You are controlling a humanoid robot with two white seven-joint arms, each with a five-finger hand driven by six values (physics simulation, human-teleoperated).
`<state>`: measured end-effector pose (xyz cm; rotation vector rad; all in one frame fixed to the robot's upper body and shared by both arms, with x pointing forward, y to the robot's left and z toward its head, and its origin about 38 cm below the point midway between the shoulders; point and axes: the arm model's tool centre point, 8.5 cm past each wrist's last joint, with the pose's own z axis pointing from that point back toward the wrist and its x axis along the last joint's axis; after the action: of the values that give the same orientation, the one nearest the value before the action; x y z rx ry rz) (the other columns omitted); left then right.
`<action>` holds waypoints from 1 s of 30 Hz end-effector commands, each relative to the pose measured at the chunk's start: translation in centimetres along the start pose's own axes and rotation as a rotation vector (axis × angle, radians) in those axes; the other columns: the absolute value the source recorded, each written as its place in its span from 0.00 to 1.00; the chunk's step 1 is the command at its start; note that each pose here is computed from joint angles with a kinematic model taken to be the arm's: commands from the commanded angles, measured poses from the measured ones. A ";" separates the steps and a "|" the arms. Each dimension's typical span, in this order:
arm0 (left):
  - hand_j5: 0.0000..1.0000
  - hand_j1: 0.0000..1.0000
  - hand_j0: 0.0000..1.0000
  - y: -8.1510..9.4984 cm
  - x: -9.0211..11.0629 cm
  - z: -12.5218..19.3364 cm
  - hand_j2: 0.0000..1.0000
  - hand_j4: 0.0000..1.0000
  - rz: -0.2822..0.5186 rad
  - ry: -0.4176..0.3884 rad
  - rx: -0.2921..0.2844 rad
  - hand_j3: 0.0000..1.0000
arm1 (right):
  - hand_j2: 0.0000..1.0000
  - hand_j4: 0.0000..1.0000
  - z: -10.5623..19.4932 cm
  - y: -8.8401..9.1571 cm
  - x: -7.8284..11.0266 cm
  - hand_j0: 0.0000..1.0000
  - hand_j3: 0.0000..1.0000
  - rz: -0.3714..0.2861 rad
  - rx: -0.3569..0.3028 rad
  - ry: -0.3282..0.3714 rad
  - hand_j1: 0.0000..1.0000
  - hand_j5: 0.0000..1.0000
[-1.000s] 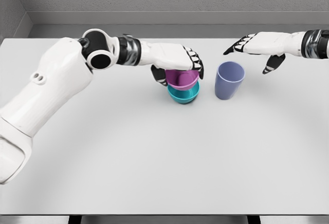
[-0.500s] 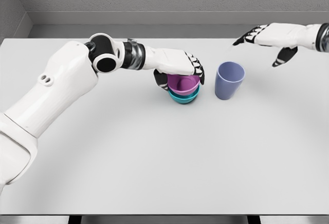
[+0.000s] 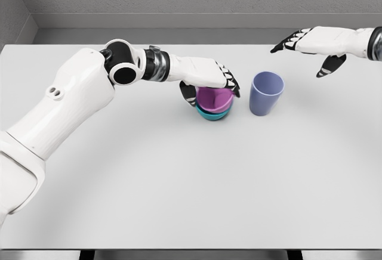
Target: Stacking bowl and cup with both arms
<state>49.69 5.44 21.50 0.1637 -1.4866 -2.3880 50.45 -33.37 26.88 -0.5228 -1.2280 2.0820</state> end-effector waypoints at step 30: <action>1.00 1.00 1.00 -0.8 -5.1 16.7 1.00 1.00 0.166 0.115 0.154 1.00 | 1.00 1.00 -1.1 -0.9 3.1 1.00 1.00 0.075 0.000 -0.082 1.00 1.00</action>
<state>49.65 18.42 25.82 0.1395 -1.5659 -2.1420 49.38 -30.59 27.10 -0.5013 -1.2646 2.1756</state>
